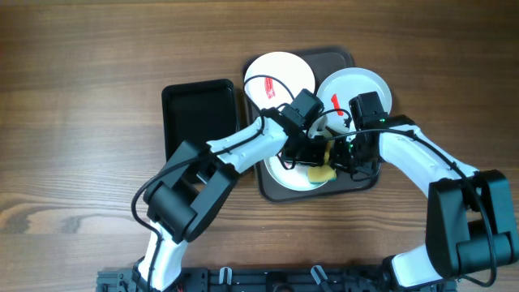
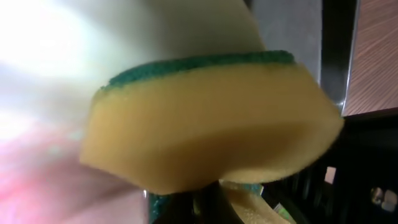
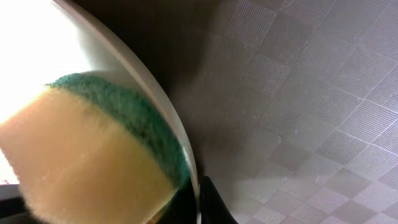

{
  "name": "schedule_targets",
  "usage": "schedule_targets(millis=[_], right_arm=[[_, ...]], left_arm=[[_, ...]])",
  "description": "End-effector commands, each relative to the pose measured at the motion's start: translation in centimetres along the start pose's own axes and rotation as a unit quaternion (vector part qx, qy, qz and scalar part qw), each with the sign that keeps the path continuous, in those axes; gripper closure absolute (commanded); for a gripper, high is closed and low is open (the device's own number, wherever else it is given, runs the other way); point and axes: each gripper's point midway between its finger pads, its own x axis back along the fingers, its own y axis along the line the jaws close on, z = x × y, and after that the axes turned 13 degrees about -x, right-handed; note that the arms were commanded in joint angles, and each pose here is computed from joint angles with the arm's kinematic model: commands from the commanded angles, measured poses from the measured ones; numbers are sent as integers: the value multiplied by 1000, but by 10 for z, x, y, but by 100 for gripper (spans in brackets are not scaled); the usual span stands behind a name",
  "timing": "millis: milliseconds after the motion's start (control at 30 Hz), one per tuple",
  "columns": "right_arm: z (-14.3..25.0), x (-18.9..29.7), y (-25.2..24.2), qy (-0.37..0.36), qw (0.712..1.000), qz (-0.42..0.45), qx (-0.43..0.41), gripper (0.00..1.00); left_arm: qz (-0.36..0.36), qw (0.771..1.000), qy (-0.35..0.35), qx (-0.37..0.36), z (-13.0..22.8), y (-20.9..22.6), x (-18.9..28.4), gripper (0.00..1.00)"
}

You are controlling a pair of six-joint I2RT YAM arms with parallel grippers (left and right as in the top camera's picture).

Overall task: Clean dirty plates on tray and stack at the side
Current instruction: 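Scrub the red smear on the held plate with the sponge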

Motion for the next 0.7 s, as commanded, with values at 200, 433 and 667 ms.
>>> schedule_targets(millis=[200, 433, 667], right_arm=[[1, 0, 1, -4, 1000, -2, 18, 96], [1, 0, 1, -3, 1000, -1, 18, 96], [1, 0, 0, -3, 1000, -1, 18, 96]], left_arm=[[-233, 967, 75, 77, 44, 156, 48, 96], [-244, 963, 62, 96, 40, 172, 59, 96], [-58, 993, 19, 102, 10, 88, 20, 96]])
